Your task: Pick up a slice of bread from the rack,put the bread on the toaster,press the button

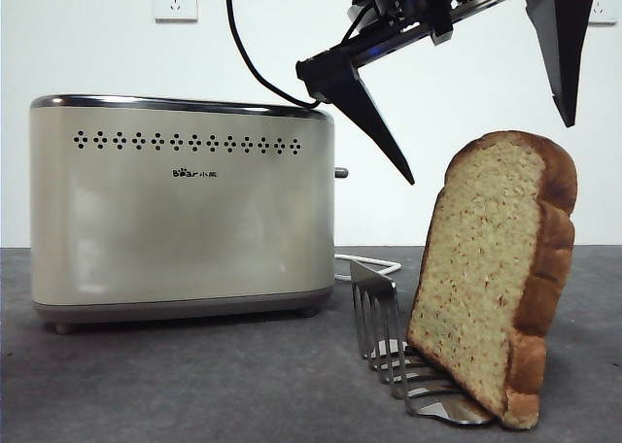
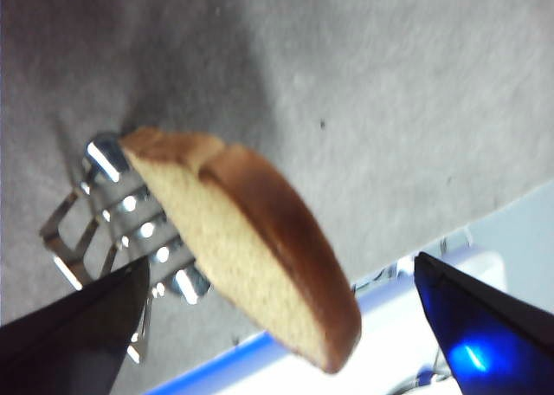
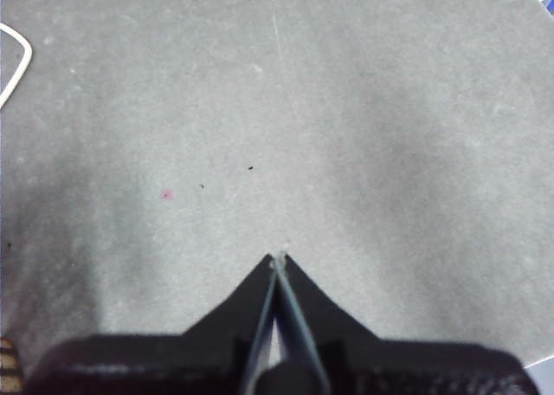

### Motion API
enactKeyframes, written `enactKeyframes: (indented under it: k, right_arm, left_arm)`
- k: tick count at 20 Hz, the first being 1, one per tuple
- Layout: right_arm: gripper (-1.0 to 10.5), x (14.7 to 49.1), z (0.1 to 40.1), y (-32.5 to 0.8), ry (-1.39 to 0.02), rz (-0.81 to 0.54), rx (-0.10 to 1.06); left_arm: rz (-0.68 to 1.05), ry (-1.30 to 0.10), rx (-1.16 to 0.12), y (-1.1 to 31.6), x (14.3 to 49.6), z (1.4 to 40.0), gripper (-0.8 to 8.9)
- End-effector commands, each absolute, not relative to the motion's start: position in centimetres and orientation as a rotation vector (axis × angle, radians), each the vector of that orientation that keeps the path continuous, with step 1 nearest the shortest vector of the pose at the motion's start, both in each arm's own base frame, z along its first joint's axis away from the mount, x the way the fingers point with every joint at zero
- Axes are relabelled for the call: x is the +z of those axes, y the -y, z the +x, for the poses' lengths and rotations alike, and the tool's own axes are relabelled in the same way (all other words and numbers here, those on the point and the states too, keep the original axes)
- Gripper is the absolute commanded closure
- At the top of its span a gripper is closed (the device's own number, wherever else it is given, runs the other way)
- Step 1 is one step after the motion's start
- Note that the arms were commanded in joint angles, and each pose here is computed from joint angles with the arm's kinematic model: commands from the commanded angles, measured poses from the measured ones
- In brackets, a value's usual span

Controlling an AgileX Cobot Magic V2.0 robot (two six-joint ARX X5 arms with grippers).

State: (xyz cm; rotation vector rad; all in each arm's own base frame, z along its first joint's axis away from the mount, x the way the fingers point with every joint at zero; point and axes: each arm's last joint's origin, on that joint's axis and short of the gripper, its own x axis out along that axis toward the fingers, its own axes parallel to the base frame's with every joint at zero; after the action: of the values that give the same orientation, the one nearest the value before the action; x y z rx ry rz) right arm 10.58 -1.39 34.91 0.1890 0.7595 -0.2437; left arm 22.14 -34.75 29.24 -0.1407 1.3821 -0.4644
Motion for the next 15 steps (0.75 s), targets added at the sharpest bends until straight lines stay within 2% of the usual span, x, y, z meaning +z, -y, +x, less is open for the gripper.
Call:
enactKeyframes:
  k: [1, 4, 10, 11, 13, 15]
  right_arm:
    - [9.5, 35.0, 10.5, 1.4, -0.752, 0.184, -0.242]
    - [9.5, 35.0, 10.5, 1.4, -0.752, 0.184, -0.242]
    - [9.5, 35.0, 10.5, 1.4, -0.754, 0.184, -0.243]
    - [9.5, 35.0, 10.5, 1.4, -0.756, 0.184, -0.243]
    - [9.5, 35.0, 10.5, 1.4, -0.758, 0.184, -0.243]
    - [9.5, 35.0, 10.5, 1.4, -0.76, 0.184, -0.243]
  left_arm:
    - [-0.153, -1.375, -0.421, 34.8, 28.9, 22.4, 2.49]
    - [-0.136, -1.364, -0.381, 34.8, 28.4, 22.7, 2.49]
    - [-0.108, -1.43, -0.315, 34.9, 26.8, 22.8, 2.52]
    - [-0.106, -1.439, -0.313, 34.8, 26.7, 22.8, 2.71]
    - [-0.104, -1.477, -0.307, 34.5, 26.7, 22.8, 4.33]
    - [-0.104, -1.518, -0.301, 34.1, 26.6, 22.8, 4.53]
